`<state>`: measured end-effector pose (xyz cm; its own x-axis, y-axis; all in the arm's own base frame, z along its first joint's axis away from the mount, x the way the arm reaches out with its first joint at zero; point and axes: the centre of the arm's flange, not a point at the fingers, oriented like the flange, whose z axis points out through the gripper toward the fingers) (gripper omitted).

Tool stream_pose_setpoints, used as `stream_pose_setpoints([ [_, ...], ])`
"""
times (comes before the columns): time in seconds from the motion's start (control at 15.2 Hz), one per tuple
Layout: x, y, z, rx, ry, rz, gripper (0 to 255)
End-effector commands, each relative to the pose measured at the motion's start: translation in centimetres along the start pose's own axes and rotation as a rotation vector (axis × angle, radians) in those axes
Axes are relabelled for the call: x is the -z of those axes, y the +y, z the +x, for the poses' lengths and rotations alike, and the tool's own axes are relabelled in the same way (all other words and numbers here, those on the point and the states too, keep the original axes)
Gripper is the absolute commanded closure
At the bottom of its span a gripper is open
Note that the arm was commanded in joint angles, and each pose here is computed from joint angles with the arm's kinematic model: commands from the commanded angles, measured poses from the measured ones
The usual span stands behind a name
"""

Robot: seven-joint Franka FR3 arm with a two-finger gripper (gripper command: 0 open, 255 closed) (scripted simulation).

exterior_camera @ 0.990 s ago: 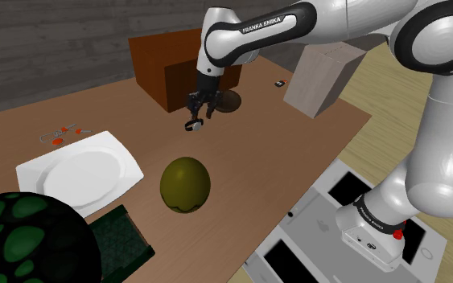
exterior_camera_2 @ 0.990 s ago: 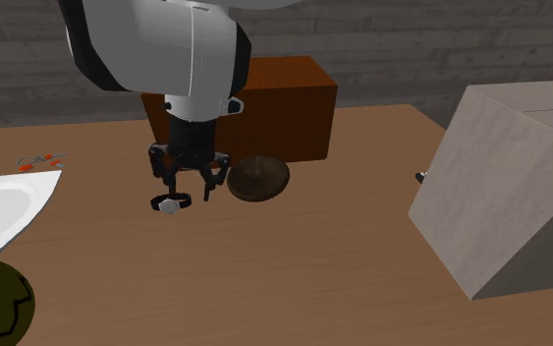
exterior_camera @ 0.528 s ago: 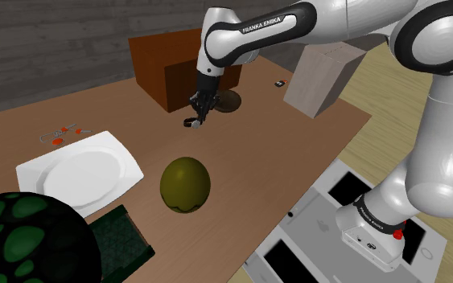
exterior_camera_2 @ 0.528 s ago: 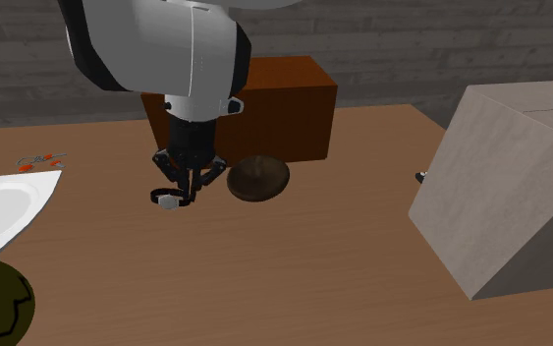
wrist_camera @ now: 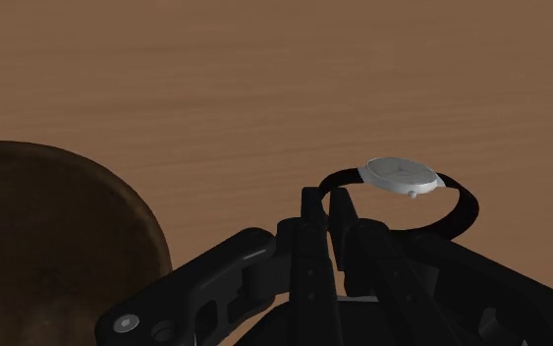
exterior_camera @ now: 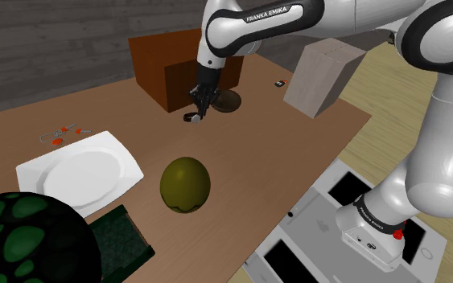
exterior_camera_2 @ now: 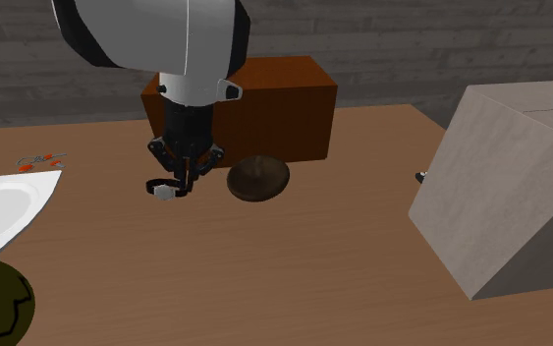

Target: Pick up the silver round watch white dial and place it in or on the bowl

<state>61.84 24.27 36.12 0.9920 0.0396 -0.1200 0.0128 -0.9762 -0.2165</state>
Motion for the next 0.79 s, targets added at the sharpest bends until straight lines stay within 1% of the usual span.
stream_pose_setpoints([
  [0.0, 1.1, -0.2, -0.1, 0.0, 0.0, 0.0, 255],
  [0.73, 6.7, -1.5, -0.8, 0.0, 0.0, 0.0, 255],
])
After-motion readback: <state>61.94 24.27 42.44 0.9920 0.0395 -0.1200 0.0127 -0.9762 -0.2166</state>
